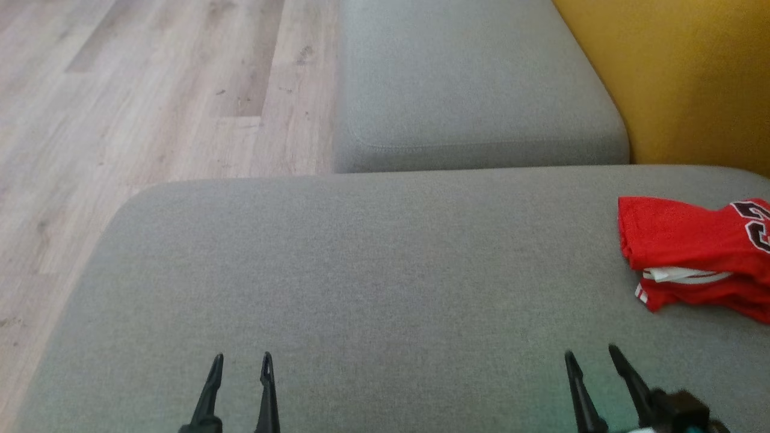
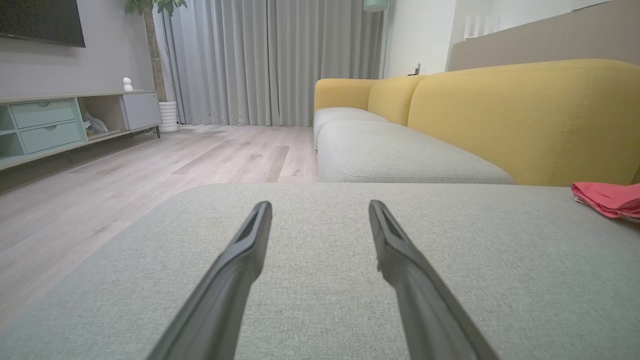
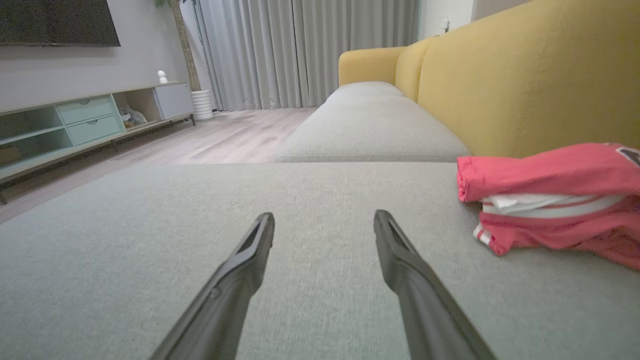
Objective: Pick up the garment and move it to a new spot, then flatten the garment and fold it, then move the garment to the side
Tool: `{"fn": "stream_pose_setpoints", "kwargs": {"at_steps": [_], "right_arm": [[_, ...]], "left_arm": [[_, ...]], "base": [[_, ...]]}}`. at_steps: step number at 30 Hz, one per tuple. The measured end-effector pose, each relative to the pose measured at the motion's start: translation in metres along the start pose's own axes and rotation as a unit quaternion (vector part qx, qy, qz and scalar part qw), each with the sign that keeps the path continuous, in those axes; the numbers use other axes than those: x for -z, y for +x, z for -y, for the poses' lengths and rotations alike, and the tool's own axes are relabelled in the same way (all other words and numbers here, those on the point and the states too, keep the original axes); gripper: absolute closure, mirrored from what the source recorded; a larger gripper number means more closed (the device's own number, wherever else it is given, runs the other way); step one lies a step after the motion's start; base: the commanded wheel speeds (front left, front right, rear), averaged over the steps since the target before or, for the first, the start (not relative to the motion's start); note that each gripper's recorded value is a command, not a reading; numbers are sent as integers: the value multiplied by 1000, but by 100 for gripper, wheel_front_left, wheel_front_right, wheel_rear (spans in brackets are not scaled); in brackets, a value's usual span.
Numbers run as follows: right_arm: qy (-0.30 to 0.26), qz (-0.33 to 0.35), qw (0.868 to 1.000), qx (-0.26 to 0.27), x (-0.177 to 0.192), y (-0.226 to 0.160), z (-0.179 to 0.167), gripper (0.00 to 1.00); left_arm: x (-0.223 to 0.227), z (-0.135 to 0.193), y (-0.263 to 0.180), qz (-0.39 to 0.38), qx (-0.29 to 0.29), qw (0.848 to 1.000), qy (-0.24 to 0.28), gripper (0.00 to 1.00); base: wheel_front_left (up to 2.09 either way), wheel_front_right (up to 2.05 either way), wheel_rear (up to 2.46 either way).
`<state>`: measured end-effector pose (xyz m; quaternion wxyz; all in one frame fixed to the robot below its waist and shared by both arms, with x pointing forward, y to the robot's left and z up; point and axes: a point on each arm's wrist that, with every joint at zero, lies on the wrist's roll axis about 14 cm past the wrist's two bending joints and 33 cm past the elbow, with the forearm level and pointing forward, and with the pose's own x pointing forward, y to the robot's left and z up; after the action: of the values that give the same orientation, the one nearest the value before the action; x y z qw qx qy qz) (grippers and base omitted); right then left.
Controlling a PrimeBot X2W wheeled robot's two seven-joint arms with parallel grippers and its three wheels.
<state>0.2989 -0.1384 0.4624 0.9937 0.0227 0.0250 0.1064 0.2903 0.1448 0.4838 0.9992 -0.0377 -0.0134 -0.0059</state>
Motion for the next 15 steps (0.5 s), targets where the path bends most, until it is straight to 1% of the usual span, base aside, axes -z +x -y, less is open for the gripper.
{"fn": "stream_pose_setpoints", "kwargs": {"at_steps": [4, 15], "right_arm": [[9, -8, 1000, 15, 8, -11, 4, 0], [13, 4, 999, 34, 4, -18, 9, 0]], "left_arm": [[-1, 0, -6, 5, 3, 1000, 8, 0], [3, 6, -9, 0, 15, 1000, 15, 0]], "base": [[0, 0, 0], [0, 0, 0]]}}
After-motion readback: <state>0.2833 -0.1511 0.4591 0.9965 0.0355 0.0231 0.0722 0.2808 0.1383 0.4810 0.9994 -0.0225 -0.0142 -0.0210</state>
